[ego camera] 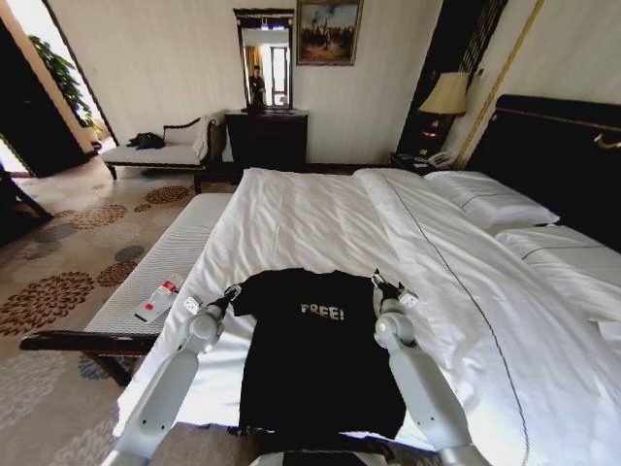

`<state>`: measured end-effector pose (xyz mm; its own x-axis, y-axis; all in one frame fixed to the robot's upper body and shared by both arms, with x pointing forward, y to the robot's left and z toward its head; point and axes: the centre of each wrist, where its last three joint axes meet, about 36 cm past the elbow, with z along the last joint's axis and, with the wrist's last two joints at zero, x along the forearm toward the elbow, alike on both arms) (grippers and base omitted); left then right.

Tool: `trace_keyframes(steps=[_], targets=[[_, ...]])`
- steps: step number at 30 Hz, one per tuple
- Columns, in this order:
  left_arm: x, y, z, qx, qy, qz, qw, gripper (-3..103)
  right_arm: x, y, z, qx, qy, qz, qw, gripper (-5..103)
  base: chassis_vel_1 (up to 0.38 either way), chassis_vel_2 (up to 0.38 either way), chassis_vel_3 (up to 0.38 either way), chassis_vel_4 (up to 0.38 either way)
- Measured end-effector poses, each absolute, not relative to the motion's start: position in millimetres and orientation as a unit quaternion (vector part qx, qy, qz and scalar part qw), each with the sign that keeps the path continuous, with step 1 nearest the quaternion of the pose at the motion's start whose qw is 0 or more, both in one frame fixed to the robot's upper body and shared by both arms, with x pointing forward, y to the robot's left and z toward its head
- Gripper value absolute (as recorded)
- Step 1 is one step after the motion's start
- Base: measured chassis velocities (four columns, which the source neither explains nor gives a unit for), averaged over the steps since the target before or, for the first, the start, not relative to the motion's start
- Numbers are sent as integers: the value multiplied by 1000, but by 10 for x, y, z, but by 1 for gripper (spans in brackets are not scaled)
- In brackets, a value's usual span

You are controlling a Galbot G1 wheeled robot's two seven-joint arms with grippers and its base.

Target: Fold the clothes on the bed.

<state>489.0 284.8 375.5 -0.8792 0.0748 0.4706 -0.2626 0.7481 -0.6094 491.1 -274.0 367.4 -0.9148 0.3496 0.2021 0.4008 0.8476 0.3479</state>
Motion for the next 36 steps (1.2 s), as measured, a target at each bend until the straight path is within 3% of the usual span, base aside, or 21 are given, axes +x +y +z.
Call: trace_keyframes(steps=[3, 5, 9, 11, 18, 24, 36], targets=[[4889, 2848, 3748, 52, -905, 348, 241, 54, 4880, -2788, 3670, -201, -958, -194, 65, 100, 0, 0, 0, 0], [4890, 2849, 3749, 52, -905, 348, 241, 54, 4873, -2798, 3667, -202, -958, -194, 65, 100, 0, 0, 0, 0], [4900, 2866, 3769, 50, -904, 354, 233, 32, 4845, -2832, 3648, -208, -957, -193, 67, 100, 0, 0, 0, 0], [4900, 2868, 3771, 50, -904, 356, 231, 32, 4842, -2835, 3645, -208, -956, -193, 67, 100, 0, 0, 0, 0], [4935, 2849, 3803, 41, -904, 361, 225, 2, 4839, -2825, 3602, -215, -955, -190, 73, 100, 0, 0, 0, 0], [5024, 2745, 3981, 15, -906, 364, 216, 0, 4841, -2827, 3592, -219, -955, -186, 75, 100, 0, 0, 0, 0], [5336, 1878, 4300, -86, -902, 356, 227, 0, 4800, -2897, 3508, -231, -955, -165, 84, 100, 0, 0, 0, 0]])
